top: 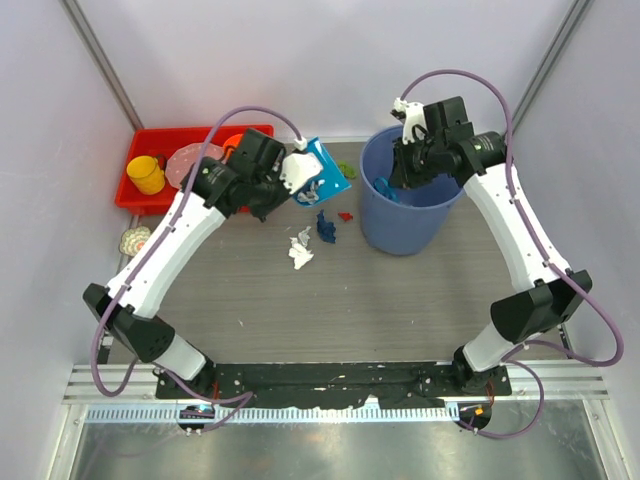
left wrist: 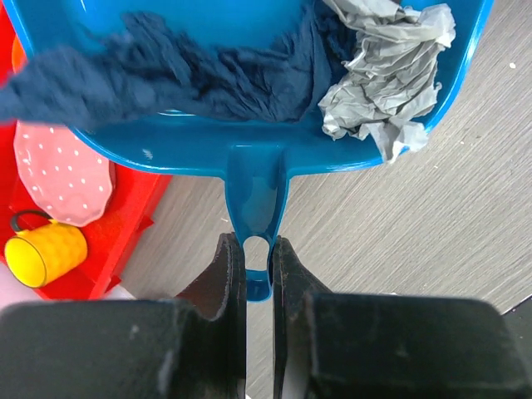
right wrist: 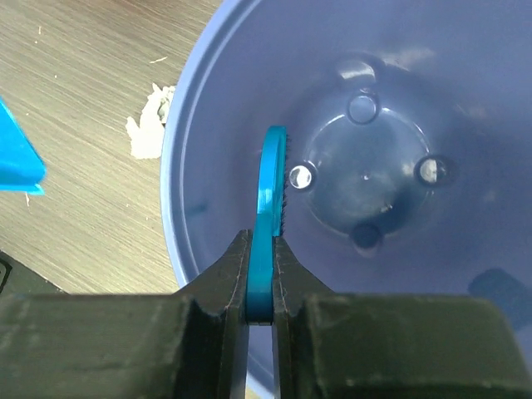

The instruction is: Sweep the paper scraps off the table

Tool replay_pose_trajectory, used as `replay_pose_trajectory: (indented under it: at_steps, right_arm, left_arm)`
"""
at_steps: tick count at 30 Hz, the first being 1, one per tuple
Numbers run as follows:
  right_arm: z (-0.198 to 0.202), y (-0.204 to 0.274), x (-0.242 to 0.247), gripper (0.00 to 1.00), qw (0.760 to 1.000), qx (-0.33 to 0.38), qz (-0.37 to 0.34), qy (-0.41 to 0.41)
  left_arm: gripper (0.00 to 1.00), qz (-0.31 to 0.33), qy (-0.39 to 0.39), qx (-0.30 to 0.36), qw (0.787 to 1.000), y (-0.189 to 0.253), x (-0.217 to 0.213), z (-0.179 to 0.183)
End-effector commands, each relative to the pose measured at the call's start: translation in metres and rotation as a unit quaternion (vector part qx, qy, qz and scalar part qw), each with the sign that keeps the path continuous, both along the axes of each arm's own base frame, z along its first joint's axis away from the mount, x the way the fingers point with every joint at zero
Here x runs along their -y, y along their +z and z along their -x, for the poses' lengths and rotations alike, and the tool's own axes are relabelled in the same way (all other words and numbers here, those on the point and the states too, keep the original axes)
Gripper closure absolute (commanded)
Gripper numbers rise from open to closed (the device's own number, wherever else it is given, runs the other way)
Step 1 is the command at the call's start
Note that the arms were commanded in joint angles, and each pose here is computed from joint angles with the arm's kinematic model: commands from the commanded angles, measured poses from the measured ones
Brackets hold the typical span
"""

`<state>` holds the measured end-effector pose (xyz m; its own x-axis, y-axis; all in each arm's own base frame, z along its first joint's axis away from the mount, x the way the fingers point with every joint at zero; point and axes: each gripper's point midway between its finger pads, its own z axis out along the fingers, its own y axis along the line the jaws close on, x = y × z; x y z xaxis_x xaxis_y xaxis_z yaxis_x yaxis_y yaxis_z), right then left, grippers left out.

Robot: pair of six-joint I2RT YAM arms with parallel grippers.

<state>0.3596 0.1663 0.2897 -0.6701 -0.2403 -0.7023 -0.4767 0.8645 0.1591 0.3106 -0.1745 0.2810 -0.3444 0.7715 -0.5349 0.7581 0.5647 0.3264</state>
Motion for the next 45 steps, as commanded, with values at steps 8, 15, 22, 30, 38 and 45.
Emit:
replay_pose_trajectory:
  at_steps: [8,15,22,30,38,45]
  right_arm:
    - [0.011,0.084,0.040,0.99,0.988,0.108,0.009,-0.110]
    - [0.005,0.128,0.081,0.99,0.956,0.191,0.024,-0.223]
    - [0.018,0.171,0.113,0.99,0.914,0.278,0.005,-0.297]
    - [0.045,0.197,0.141,0.99,0.882,0.324,0.004,-0.342]
    - [0.065,0.214,0.157,0.99,0.864,0.352,0.008,-0.360]
    - [0.078,0.221,0.166,0.99,0.855,0.363,0.009,-0.369]
  left_arm:
    - [1.00,0.039,0.002,0.026,0.999,0.042,0.055,-0.018]
    - [1.00,0.061,0.012,0.046,0.997,0.053,0.090,-0.040]
    - [1.00,0.069,0.027,0.134,0.988,0.077,0.126,-0.072]
    - [1.00,-0.022,0.046,0.246,0.968,0.080,0.148,-0.106]
    - [1.00,-0.153,0.014,0.393,0.907,0.123,0.174,-0.102]
    - [1.00,-0.258,-0.021,0.474,0.842,0.137,0.188,-0.096]
